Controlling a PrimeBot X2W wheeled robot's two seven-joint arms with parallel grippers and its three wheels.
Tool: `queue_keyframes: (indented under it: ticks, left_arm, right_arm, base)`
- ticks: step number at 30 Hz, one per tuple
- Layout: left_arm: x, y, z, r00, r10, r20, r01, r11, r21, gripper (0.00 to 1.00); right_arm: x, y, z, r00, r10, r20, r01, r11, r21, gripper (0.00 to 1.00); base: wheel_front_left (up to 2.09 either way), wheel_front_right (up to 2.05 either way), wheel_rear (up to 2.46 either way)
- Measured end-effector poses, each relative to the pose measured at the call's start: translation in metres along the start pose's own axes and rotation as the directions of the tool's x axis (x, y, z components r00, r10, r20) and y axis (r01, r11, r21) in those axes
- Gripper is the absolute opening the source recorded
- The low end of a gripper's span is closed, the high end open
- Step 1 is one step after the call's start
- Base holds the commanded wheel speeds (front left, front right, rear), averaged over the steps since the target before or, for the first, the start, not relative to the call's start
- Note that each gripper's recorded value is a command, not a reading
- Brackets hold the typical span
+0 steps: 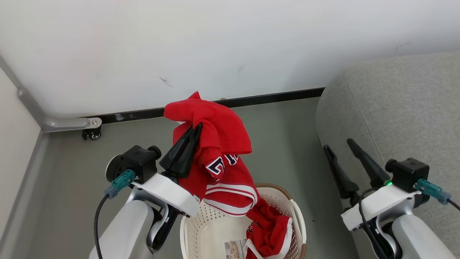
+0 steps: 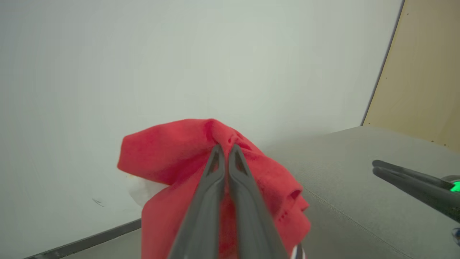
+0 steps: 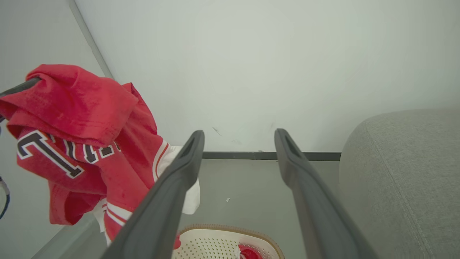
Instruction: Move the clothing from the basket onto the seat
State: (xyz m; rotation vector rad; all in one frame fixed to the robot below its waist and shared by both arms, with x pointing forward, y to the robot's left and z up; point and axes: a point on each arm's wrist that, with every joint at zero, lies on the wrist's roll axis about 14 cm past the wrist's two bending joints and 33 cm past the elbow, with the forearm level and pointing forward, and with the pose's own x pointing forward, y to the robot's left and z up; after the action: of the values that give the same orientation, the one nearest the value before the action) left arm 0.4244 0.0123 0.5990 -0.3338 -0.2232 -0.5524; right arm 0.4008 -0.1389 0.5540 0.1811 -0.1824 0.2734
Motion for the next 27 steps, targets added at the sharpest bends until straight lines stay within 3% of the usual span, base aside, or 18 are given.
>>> queue_keyframes:
  ticks: [7,13,27]
  left_arm:
    - [0.001,-0.010,0.009,1.000,-0.030,0.010,0.030,1.000,0.007,0.00]
    - [0.001,-0.021,0.015,0.998,-0.065,0.017,0.065,0.998,0.015,0.00]
    - [0.000,-0.041,0.023,0.992,-0.125,0.011,0.124,0.992,0.035,0.00]
  right_arm:
    - [-0.003,0.016,-0.008,0.999,0.046,-0.023,-0.045,0.999,0.014,1.00]
    - [-0.005,0.054,-0.021,0.986,0.155,-0.061,-0.154,0.988,0.032,1.00]
    - [-0.001,0.120,-0.034,0.922,0.374,-0.105,-0.373,0.927,0.024,1.00]
  base:
    - [0.00,0.00,0.00]
    - [0.00,0.00,0.00]
    - [0.00,0.00,0.00]
